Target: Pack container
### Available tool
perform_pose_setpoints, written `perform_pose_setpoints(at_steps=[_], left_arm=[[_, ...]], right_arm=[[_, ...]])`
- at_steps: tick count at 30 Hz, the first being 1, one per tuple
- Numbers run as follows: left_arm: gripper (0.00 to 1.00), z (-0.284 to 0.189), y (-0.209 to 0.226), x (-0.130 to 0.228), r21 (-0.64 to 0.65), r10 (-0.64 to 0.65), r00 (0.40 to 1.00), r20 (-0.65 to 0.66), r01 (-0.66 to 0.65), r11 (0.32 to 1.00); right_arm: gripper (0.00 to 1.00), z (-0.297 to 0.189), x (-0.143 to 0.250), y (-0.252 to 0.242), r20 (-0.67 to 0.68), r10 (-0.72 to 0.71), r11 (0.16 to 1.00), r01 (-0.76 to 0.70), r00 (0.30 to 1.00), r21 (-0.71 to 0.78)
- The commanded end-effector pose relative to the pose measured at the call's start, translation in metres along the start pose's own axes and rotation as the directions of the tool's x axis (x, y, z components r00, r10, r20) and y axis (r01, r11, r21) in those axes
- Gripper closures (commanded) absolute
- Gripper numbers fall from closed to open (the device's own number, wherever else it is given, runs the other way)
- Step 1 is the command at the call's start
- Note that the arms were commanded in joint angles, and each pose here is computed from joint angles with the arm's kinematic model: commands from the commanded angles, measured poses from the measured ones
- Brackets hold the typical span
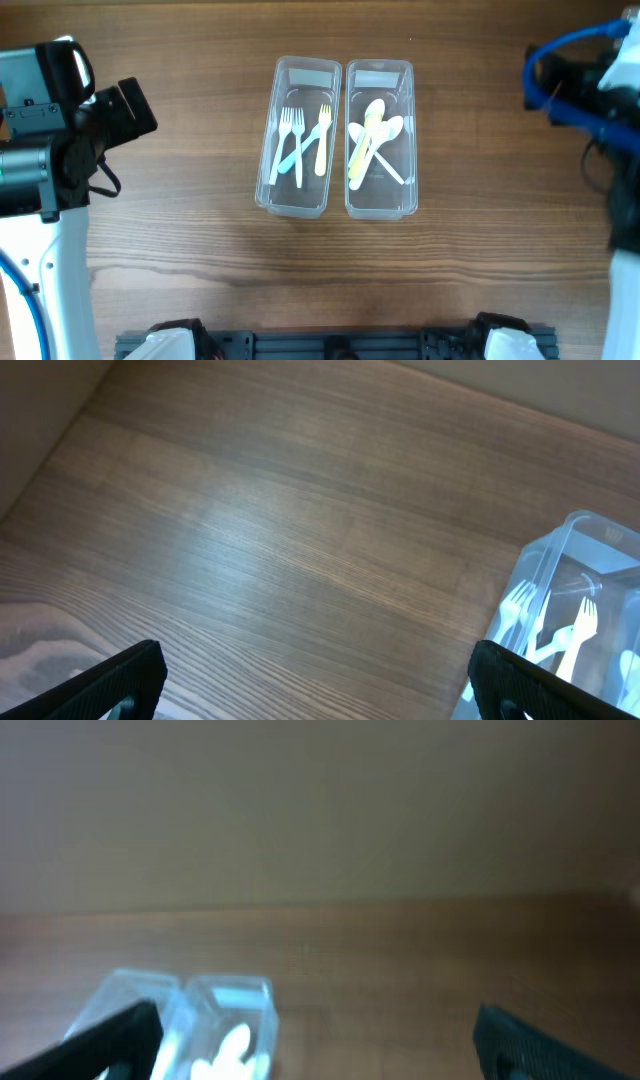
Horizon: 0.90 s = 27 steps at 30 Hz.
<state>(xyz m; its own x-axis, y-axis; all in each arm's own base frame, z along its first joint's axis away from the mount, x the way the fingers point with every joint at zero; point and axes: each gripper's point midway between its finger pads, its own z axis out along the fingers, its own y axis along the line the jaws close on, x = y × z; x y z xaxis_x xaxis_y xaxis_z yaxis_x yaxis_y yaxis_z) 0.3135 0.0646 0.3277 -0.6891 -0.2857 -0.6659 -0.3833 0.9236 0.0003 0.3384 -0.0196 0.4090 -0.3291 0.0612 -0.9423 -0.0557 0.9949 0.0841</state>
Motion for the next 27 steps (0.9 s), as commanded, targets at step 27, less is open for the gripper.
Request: perform_pose_setpoints(at_steps=[27], left_arm=[[0.00, -0.001, 0.003, -0.004, -0.010, 0.013, 1.000, 0.010, -0.013, 1.000]], right_arm=[[0.00, -0.016, 0.271, 0.008, 0.157, 0.155, 0.988, -0.155, 0.975, -0.016]])
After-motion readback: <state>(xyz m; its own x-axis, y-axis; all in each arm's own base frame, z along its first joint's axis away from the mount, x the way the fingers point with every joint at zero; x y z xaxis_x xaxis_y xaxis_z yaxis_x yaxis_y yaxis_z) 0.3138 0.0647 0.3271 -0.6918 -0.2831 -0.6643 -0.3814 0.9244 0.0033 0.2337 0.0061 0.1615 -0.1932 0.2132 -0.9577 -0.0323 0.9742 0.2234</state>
